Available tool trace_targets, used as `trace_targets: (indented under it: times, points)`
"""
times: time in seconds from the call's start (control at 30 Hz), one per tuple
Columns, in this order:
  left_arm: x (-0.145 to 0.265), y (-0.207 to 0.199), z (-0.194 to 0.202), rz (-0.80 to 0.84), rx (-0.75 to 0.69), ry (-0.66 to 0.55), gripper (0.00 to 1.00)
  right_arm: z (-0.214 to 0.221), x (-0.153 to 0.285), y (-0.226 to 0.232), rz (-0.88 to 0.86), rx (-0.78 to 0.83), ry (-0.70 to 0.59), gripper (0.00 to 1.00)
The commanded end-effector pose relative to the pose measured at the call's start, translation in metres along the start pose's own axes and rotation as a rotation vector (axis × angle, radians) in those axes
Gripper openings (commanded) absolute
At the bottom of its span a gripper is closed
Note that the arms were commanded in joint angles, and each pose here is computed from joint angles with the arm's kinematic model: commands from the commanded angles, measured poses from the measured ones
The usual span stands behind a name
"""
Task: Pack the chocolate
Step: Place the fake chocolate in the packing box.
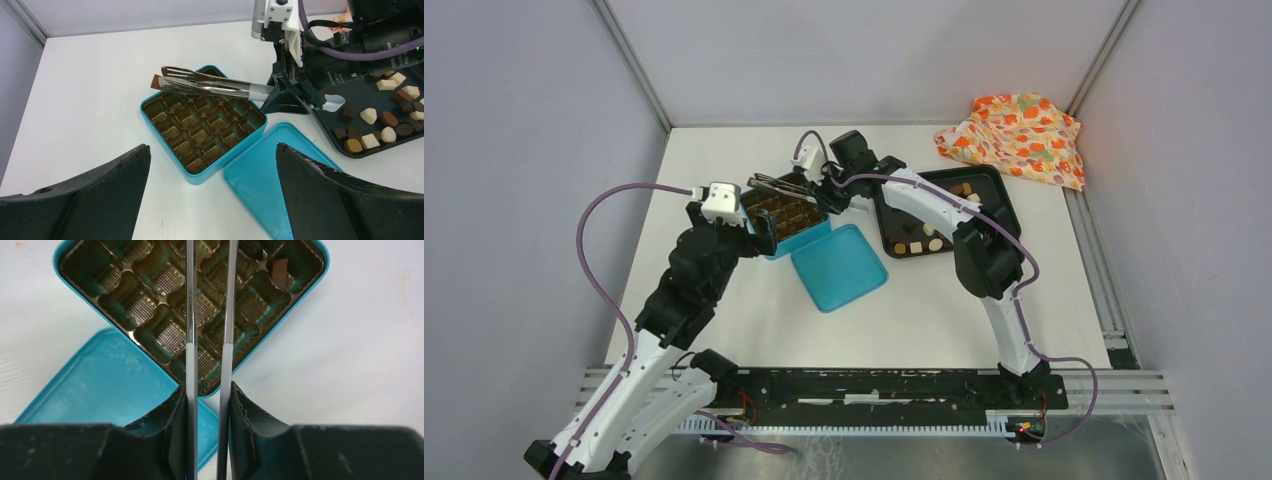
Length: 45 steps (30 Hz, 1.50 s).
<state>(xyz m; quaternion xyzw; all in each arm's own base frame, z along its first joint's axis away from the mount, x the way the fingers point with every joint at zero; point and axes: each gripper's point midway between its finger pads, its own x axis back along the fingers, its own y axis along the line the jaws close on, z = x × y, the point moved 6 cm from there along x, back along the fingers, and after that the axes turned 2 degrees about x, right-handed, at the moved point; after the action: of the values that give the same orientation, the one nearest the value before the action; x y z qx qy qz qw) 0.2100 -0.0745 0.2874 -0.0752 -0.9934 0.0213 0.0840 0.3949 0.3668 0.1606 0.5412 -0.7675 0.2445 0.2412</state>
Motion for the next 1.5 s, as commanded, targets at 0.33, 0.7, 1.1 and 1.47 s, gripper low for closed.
trace_targets:
  times: [0.33, 0.7, 1.1, 1.47]
  points:
    - [0.000, 0.001, -0.011, 0.007, 0.013, -0.052, 1.00, 0.005, -0.007, -0.004, 0.055, -0.003, 0.034, 0.14]
    - [0.000, 0.002, -0.010, 0.008, 0.011, -0.048, 1.00, 0.014, -0.014, -0.002, 0.045, -0.009, 0.063, 0.22]
    - [0.000, 0.002, -0.010, 0.006, 0.012, -0.049, 1.00, 0.014, -0.014, -0.001, 0.030, -0.010, 0.062, 0.34]
    - [0.001, 0.003, -0.011, 0.003, 0.013, -0.053, 1.00, 0.008, -0.008, -0.001, 0.032, -0.004, 0.050, 0.38]
